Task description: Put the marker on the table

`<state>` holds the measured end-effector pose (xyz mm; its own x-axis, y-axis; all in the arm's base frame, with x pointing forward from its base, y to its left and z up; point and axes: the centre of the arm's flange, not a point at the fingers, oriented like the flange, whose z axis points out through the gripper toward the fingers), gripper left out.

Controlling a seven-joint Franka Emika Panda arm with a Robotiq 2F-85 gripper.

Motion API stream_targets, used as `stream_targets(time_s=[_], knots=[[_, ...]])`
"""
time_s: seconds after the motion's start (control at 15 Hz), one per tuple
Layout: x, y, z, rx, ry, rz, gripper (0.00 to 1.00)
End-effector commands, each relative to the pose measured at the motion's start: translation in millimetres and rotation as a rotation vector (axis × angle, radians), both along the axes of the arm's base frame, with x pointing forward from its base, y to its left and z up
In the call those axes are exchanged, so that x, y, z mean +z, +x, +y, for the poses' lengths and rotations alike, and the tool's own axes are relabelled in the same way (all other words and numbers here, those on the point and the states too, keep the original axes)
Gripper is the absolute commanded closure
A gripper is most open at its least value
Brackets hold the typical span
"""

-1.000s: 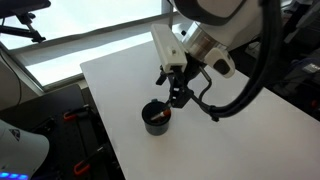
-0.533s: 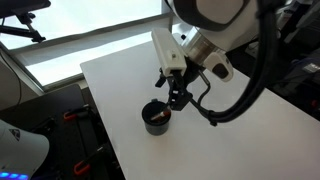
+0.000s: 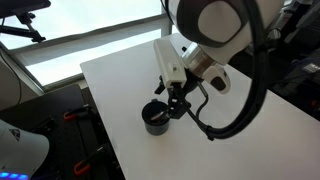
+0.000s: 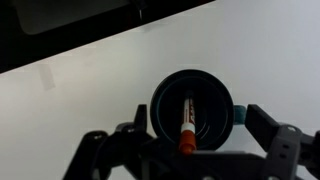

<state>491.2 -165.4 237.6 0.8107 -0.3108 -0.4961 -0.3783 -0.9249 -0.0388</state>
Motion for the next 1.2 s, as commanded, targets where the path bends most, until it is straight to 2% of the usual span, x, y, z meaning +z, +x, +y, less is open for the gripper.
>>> stream_targets(time_s=[0.0,0.8,1.13], knots=[[-5.9,8.4,-7.4,-0.023,-0.006,0.007,0.0],[-9.2,-0.3,-10.4,-0.008,-0.007,0.015,0.0],[-21.9,8.4,-13.3,-0.017,-0.006,0.028,0.0]])
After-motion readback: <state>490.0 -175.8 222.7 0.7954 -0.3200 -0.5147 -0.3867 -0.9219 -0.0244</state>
